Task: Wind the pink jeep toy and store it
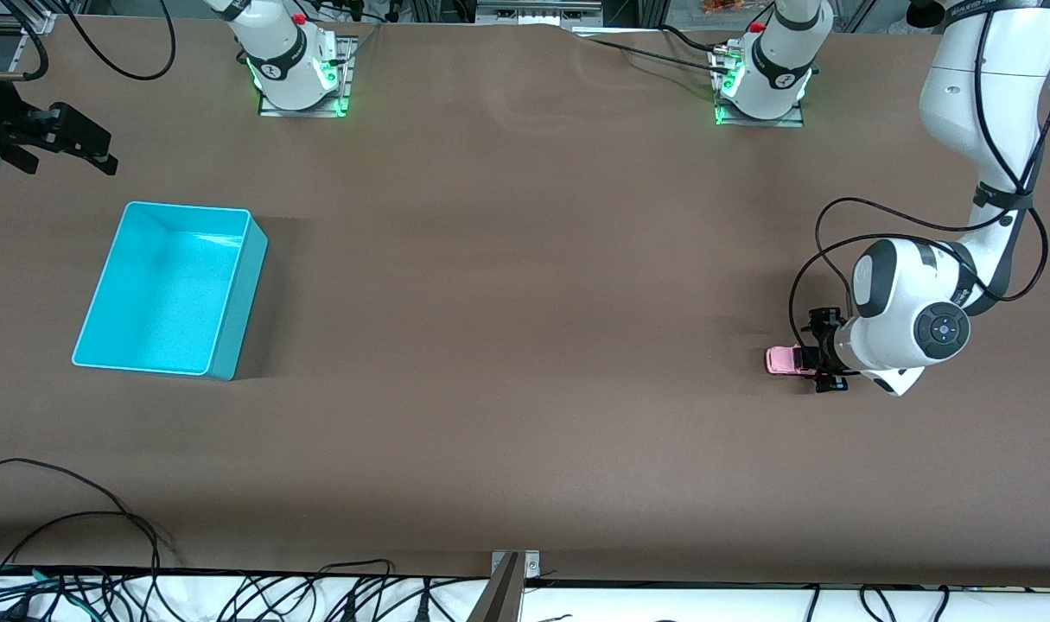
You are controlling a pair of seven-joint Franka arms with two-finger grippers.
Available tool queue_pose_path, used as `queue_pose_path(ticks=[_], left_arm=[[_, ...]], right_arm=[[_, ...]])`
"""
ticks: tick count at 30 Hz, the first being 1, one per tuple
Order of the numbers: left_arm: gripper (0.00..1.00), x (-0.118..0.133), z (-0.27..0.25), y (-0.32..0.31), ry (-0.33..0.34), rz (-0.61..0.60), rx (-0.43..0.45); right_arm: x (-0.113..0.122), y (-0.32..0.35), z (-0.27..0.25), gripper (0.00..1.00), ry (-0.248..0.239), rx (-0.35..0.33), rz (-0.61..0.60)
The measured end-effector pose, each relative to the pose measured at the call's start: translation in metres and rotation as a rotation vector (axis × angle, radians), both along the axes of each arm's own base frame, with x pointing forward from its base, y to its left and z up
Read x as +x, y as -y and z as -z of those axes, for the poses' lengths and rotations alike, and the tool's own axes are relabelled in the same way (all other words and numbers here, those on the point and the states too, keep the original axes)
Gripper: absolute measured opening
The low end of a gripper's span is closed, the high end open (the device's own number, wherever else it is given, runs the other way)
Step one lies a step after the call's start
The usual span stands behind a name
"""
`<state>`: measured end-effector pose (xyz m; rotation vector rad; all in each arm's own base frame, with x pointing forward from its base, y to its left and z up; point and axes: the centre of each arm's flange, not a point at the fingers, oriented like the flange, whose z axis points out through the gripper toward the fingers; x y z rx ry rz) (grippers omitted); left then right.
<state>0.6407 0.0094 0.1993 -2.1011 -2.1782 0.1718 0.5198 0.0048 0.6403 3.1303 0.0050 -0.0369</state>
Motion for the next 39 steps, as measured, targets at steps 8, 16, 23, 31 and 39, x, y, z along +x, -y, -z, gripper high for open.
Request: queue_pose_path(ticks=[8, 16, 23, 31, 39], left_arm=[[0.52, 0.001, -0.001, -0.001, 0.007, 0.001, 0.004], [0.50, 0.003, -0.010, 0.000, 0.022, -0.030, 0.008], [0.50, 0.007, -0.038, 0.029, 0.057, -0.080, 0.013], [0.50, -0.006, -0.036, 0.104, 0.037, -0.037, 0.018], [0.50, -0.023, -0.027, 0.153, 0.027, -0.018, 0.004]], right_arm=[[0.000, 0.000, 0.000, 1.00, 0.000, 0.000, 0.000], [0.000, 0.000, 0.000, 1.00, 0.000, 0.000, 0.000], [0.000, 0.000, 0.000, 1.00, 0.000, 0.000, 0.000], [0.000, 0.000, 0.000, 1.00, 0.000, 0.000, 0.000], [0.000, 0.000, 0.000, 1.00, 0.000, 0.000, 0.000]])
